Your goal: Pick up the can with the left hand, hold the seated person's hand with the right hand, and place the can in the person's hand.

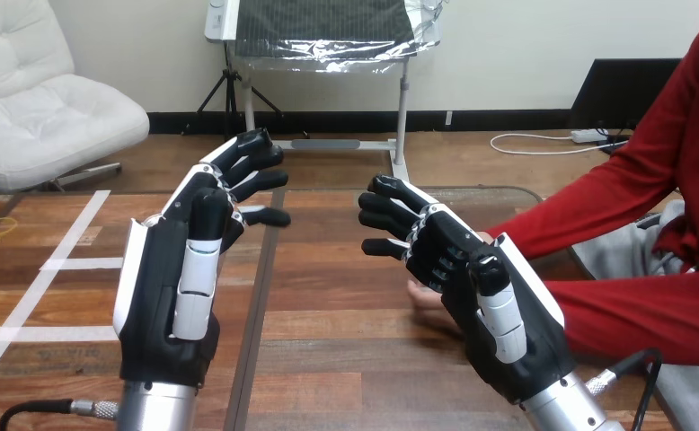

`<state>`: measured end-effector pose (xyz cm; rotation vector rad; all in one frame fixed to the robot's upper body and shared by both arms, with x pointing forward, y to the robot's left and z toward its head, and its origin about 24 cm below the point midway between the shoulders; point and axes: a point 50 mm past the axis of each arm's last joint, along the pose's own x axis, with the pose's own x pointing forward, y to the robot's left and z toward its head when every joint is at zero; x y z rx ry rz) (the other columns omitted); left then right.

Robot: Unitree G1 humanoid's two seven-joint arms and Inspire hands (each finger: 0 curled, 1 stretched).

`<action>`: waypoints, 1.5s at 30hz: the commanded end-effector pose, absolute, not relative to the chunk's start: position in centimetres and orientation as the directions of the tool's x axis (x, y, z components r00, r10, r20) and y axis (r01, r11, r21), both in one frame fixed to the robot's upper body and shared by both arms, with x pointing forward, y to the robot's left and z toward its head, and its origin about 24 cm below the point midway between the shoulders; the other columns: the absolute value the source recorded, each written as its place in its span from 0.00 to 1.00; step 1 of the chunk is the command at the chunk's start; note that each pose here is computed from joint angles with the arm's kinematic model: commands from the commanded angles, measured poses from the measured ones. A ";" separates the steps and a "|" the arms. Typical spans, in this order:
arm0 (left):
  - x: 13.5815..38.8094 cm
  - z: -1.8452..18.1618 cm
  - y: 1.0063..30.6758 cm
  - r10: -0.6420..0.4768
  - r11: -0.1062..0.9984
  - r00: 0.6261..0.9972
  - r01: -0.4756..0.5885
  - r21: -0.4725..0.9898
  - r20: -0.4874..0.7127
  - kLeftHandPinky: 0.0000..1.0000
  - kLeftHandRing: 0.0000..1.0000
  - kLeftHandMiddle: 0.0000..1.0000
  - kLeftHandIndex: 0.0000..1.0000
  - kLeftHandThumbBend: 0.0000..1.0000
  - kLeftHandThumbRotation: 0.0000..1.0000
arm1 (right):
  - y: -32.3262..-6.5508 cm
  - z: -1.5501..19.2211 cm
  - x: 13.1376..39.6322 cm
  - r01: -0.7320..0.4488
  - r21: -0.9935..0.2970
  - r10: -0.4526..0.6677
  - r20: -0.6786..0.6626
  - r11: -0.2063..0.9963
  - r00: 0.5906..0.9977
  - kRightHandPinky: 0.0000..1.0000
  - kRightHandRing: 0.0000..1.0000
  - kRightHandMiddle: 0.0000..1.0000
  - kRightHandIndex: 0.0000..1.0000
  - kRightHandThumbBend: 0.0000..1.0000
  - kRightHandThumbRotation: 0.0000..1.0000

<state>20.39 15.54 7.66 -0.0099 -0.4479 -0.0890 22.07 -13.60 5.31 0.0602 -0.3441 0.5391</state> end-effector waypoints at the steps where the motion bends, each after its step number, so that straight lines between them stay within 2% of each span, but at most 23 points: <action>1: 20.8 8.8 15.3 -0.095 0.995 0.864 0.103 0.010 0.494 0.75 0.79 0.80 0.80 0.65 1.00 | -13.7 7.1 22.9 -0.507 -0.067 0.487 0.405 0.860 0.774 0.81 0.88 0.88 0.89 0.85 1.00; 13: 20.8 8.9 15.4 -0.101 0.994 0.866 0.105 0.021 0.489 0.85 0.83 0.83 0.83 0.66 1.00 | -13.8 7.1 22.9 -0.507 -0.066 0.488 0.402 0.860 0.775 0.81 0.89 0.88 0.90 0.85 1.00; 16: 20.8 8.9 15.5 -0.100 0.995 0.866 0.097 0.032 0.489 0.85 0.83 0.83 0.83 0.66 1.00 | -13.8 7.1 22.9 -0.507 -0.065 0.488 0.400 0.859 0.776 0.81 0.89 0.88 0.90 0.85 1.00; 24: 20.8 9.1 16.0 -0.089 0.996 0.869 0.063 0.069 0.486 0.79 0.83 0.83 0.83 0.69 1.00 | -13.7 7.0 22.9 -0.508 -0.064 0.488 0.399 0.859 0.776 0.81 0.89 0.89 0.90 0.85 1.00; 33: 21.1 9.6 17.5 -0.038 0.992 0.862 -0.026 0.120 0.505 0.82 0.85 0.86 0.86 0.72 0.94 | -13.7 7.0 23.0 -0.508 -0.061 0.488 0.398 0.859 0.777 0.82 0.89 0.89 0.90 0.85 1.00; 45: 21.4 10.1 19.7 0.037 0.978 0.850 -0.138 0.154 0.525 0.97 0.93 0.90 0.89 0.66 0.95 | -13.7 7.0 23.0 -0.510 -0.066 0.491 0.395 0.858 0.776 0.82 0.89 0.89 0.89 0.85 1.00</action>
